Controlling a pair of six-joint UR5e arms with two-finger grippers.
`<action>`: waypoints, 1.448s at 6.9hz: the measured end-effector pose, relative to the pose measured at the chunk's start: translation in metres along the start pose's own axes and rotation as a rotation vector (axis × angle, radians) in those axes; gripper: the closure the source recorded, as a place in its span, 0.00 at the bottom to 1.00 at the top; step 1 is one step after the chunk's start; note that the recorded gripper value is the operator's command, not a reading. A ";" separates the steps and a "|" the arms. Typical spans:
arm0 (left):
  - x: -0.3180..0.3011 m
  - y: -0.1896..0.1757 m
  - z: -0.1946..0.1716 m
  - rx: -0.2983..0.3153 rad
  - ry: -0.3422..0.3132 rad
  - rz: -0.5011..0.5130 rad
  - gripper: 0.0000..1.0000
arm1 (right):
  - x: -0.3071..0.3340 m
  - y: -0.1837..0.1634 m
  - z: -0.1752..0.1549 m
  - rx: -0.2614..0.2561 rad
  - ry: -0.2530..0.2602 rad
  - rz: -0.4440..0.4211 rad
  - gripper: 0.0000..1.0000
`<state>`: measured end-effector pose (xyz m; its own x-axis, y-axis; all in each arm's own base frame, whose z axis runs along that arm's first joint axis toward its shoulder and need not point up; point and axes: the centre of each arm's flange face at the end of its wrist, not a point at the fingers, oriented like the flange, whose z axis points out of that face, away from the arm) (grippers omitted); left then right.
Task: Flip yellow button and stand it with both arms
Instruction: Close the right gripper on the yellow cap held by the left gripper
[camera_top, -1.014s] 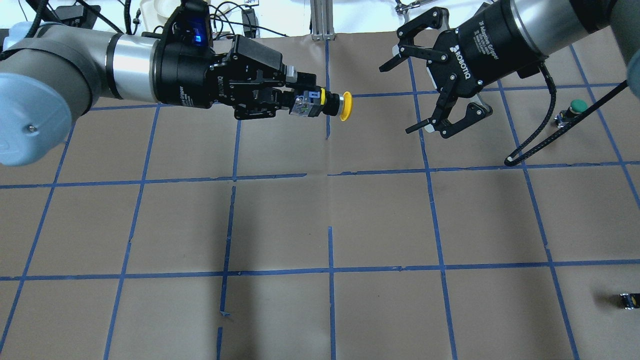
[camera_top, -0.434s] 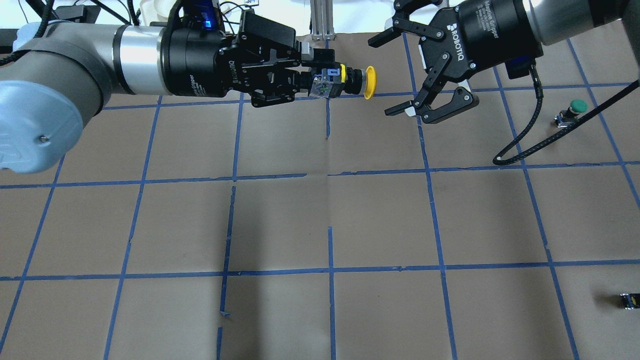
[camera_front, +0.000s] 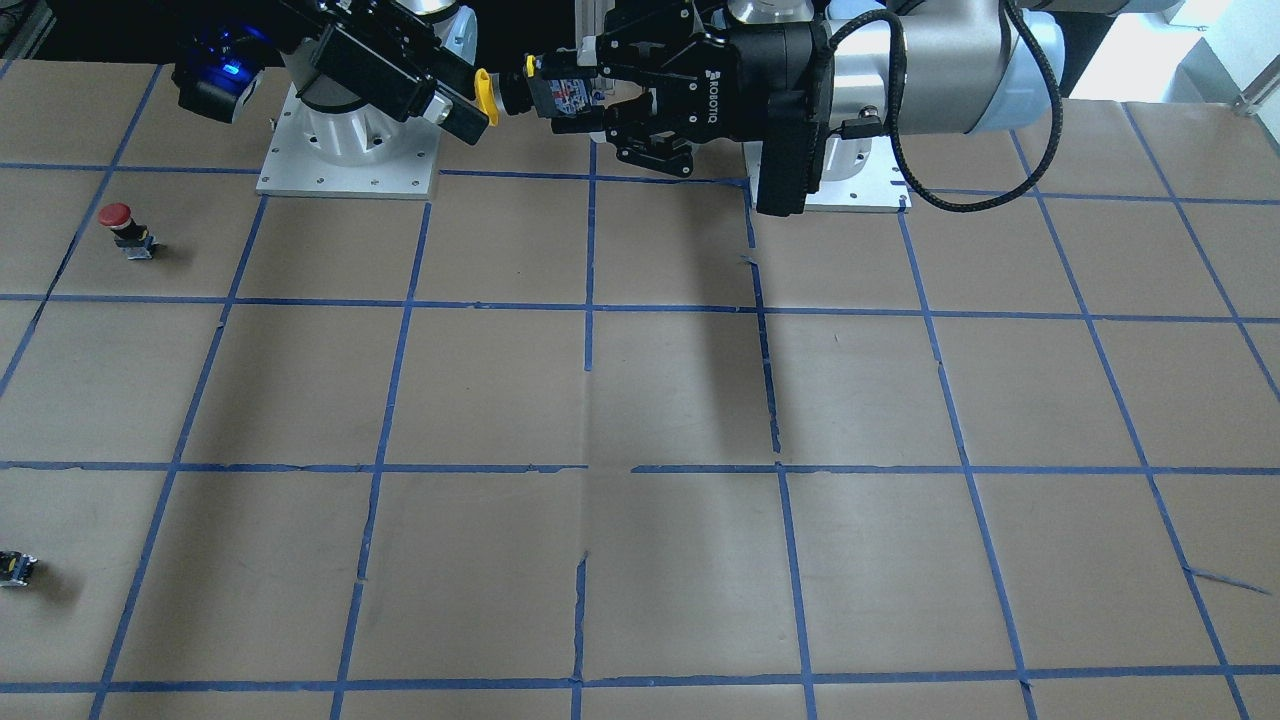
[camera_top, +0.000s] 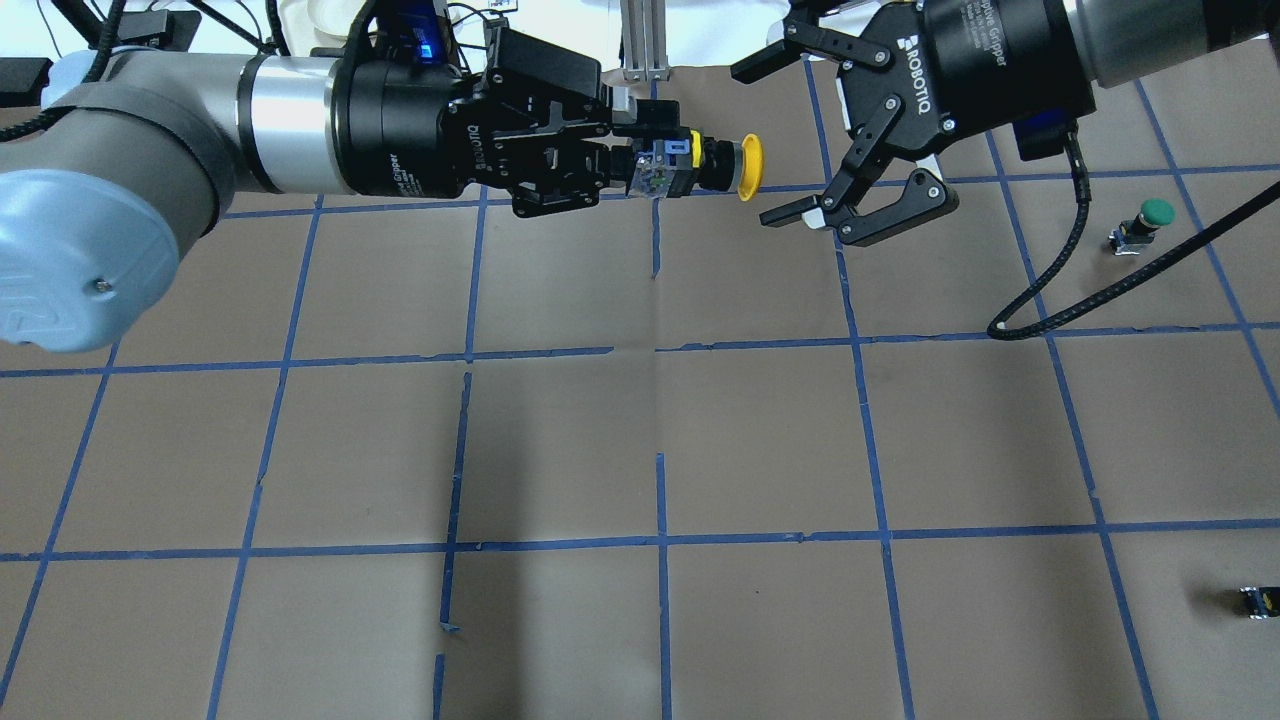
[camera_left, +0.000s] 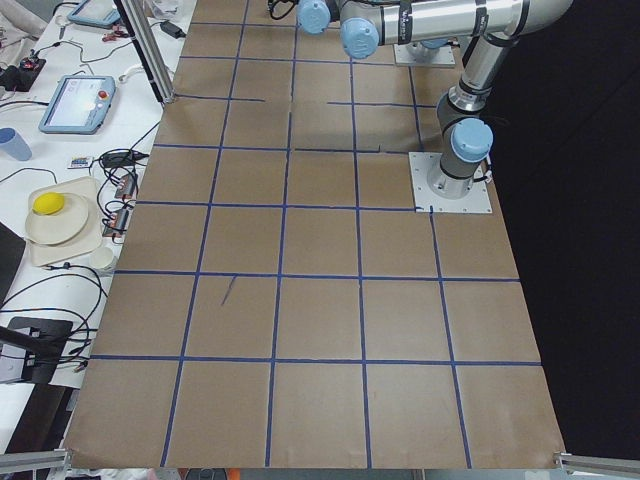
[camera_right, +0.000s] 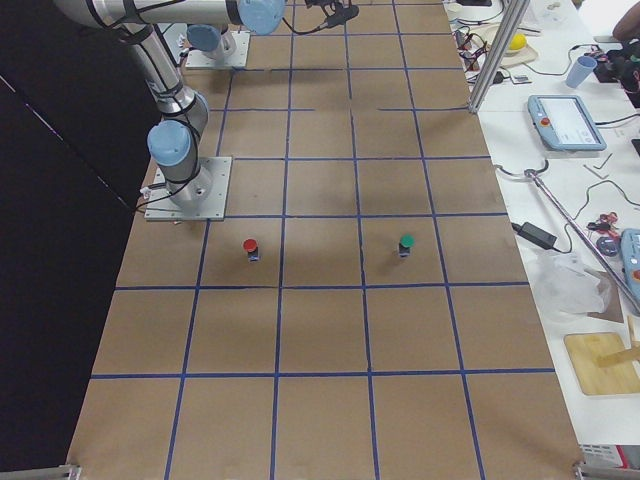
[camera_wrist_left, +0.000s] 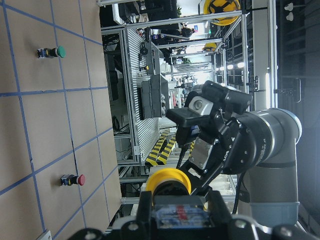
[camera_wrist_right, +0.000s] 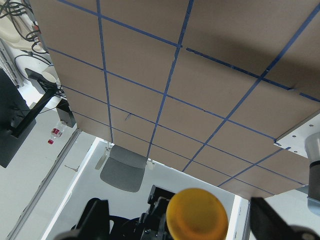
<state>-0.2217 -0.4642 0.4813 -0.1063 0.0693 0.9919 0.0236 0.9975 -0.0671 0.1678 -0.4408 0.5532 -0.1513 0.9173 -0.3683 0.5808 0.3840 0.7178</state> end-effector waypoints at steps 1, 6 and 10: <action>0.001 0.000 0.000 0.004 0.009 0.000 0.98 | 0.004 0.000 0.002 -0.002 0.005 0.009 0.01; 0.003 0.002 0.000 0.007 0.016 0.003 0.98 | 0.022 0.006 0.004 -0.011 0.020 0.034 0.06; 0.007 0.004 -0.001 0.010 0.018 0.010 0.98 | 0.023 0.013 0.003 -0.050 0.003 0.035 0.65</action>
<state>-0.2217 -0.4601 0.4884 -0.0878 0.0795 0.9930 0.0144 0.9968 -0.0785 0.1738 -0.4151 0.5520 -0.1344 0.9305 -0.3408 0.5449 0.3567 0.7589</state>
